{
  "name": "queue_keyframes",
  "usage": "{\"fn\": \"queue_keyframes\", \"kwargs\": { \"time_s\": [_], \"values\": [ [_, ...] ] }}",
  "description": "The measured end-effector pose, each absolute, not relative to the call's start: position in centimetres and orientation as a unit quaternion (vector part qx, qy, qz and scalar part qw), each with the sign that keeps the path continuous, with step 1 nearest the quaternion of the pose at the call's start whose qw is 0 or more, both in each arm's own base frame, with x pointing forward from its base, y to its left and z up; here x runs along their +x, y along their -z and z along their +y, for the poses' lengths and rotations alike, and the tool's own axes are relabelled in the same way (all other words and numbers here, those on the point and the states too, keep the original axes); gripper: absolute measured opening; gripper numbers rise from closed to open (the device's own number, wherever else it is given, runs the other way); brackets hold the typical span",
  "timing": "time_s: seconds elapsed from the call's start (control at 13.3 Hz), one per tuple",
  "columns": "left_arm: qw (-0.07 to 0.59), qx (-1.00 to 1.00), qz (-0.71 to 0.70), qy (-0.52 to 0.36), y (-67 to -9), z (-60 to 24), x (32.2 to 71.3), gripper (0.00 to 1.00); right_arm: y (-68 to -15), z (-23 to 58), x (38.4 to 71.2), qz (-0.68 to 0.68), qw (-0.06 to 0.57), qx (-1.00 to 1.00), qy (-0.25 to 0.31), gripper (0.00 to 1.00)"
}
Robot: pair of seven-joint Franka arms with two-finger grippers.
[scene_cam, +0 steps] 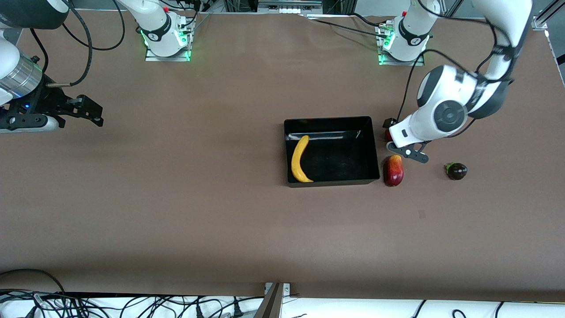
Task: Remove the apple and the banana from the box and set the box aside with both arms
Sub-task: 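Lower the apple onto the table and open the left gripper, then move the left gripper over the yellow banana in the tray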
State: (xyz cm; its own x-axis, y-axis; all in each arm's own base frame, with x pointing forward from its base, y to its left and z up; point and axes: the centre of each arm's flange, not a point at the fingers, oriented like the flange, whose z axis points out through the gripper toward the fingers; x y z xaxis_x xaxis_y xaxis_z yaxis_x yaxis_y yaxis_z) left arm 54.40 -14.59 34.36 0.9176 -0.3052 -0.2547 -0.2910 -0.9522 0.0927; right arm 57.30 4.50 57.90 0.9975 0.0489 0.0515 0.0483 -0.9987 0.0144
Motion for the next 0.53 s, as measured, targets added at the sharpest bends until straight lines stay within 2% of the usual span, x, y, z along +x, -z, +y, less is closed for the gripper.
{"fn": "queue_keyframes", "kwargs": {
  "time_s": [0.23, 0.53],
  "values": [
    [0.034, 0.988, -0.085, 0.121, -36.6, -22.1, 55.1, 1.00, -57.9, 4.4, 57.3, 0.023, 0.007, 0.999, -0.026, 1.00],
    [0.046, 0.992, -0.013, 0.119, -31.9, -34.2, 53.9, 1.00, -57.8, 4.2, 57.4, 0.022, 0.007, 0.999, -0.025, 1.00]
  ]
}}
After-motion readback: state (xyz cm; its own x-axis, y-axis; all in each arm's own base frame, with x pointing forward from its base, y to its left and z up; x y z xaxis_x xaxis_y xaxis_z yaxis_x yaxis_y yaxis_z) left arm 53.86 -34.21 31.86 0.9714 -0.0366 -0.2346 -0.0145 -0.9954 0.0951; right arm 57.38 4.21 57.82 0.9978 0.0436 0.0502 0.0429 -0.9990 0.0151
